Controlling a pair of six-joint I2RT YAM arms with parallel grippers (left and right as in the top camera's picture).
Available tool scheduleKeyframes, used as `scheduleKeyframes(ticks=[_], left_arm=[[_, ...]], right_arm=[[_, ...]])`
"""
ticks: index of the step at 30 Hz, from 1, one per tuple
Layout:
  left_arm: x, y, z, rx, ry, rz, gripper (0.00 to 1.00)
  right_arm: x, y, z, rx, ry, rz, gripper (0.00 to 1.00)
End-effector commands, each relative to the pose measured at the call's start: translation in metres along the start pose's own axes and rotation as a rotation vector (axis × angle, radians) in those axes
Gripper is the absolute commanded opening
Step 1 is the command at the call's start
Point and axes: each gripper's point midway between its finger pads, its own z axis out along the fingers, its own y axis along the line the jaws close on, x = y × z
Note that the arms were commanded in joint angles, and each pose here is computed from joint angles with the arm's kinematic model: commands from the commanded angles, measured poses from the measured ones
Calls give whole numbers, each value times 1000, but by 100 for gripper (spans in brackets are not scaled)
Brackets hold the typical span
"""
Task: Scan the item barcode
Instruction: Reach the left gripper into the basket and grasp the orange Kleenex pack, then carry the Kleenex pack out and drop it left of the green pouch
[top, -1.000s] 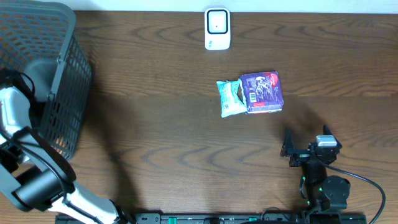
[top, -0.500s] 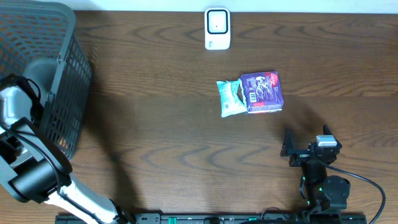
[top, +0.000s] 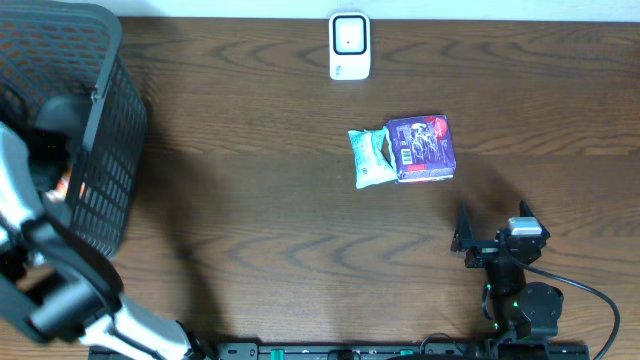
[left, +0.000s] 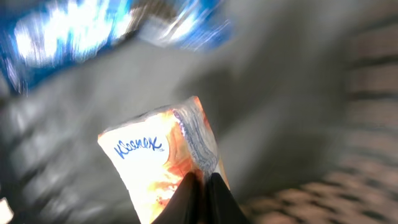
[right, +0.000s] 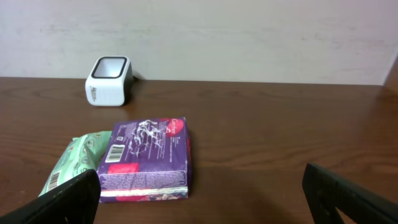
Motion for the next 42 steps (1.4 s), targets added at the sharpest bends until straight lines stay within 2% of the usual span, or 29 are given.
scheduleKeyframes(ticks=[1,3,7,9,12,15,19,22,26,32,39,42], left_arm=[[-23,-42,-119,271,-243,120,7],[-15,-56,-175,402,-339,151,7],[21,-77,-231,543,-395,236,7],[48,-90,-246,600,-377,299,7],[118,-120,-258,691,-278,462,7],[179,-140,-250,716,-167,600,7],[273,-156,-219,669,14,809,7],[314,-162,-188,586,47,921,7],[338,-165,-148,481,33,1079,8],[357,-145,-83,266,140,1141,8],[383,-117,13,-10,266,1062,8],[393,-114,46,-53,282,1056,8]], right_arm=[[1,-3,0,14,1,15,99],[1,-3,0,14,1,15,99],[1,-3,0,14,1,15,99],[1,-3,0,14,1,15,99],[1,-3,0,14,1,15,99],[1,-3,0,14,1,15,99],[1,-3,0,14,1,15,99],[1,-3,0,14,1,15,99],[1,-3,0,14,1,15,99],[1,-3,0,14,1,15,99],[1,-3,0,14,1,15,99],[1,-3,0,14,1,15,99]])
